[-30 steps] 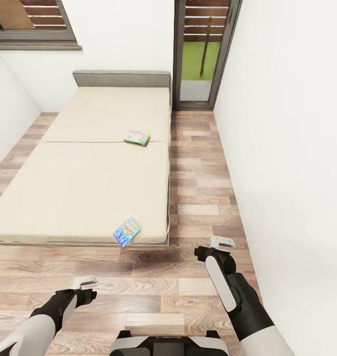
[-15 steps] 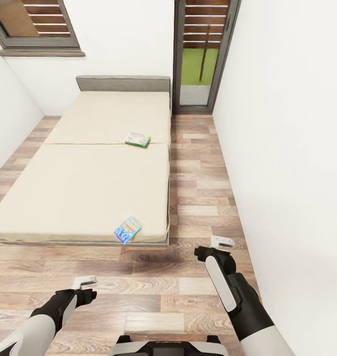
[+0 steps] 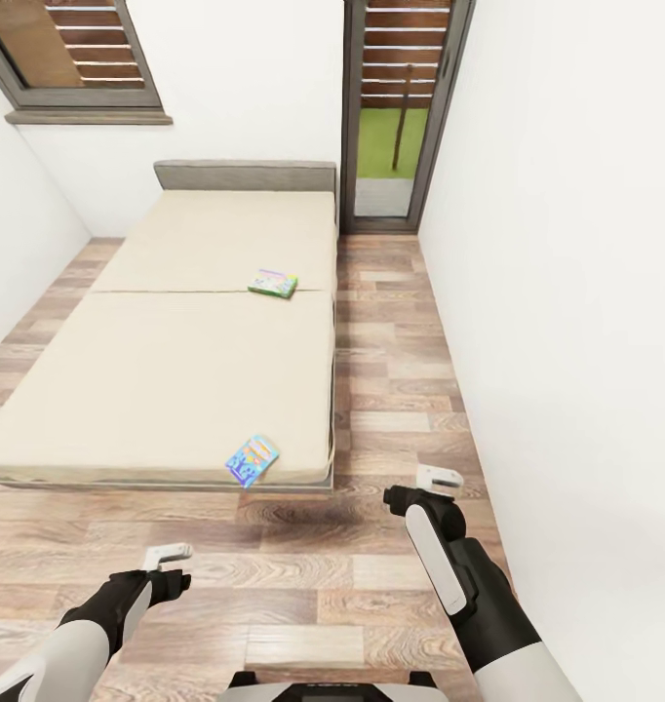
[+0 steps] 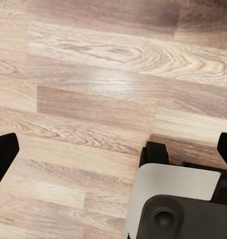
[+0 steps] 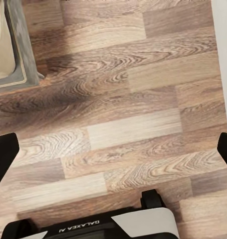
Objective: Put all the toys in the child's room - the three board games (two on the bed and one on the table), the two jigsaw puzzles on the table, and the tennis ball on the table - inside the toy box on the table in the child's room.
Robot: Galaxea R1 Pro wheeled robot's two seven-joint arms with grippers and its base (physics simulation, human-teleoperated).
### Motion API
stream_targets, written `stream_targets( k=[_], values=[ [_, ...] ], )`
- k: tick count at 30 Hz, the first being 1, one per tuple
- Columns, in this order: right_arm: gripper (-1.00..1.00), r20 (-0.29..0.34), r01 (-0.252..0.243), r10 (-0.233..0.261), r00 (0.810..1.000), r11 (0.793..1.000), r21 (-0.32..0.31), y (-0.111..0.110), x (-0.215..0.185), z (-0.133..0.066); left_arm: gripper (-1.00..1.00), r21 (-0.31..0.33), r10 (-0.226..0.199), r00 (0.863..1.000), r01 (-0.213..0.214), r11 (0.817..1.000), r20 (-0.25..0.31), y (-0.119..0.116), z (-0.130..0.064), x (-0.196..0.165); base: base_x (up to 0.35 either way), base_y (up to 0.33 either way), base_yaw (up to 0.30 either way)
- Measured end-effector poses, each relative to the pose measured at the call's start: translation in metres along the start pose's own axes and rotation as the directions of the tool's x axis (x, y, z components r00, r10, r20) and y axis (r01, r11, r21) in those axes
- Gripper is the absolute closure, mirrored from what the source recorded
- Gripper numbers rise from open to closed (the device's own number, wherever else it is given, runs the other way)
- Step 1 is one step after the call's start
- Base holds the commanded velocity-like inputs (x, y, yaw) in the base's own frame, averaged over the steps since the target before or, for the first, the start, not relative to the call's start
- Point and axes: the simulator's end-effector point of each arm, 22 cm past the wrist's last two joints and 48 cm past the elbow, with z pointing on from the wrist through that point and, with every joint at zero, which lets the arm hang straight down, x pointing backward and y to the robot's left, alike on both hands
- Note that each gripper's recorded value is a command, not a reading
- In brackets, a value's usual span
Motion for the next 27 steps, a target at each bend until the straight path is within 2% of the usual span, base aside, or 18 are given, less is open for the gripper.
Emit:
stream_targets(
  k=[27],
  values=[
    [-1.00, 0.044, -0.005, 0.005, 0.999, 1.000, -0.007, 0.001, -0.018, -0.018, -1.00, 0.009, -0.006, 0.999, 0.006, 1.000, 0.031, -0.002, -0.013, -0.014, 0.000, 0.000, 0.000]
  ],
)
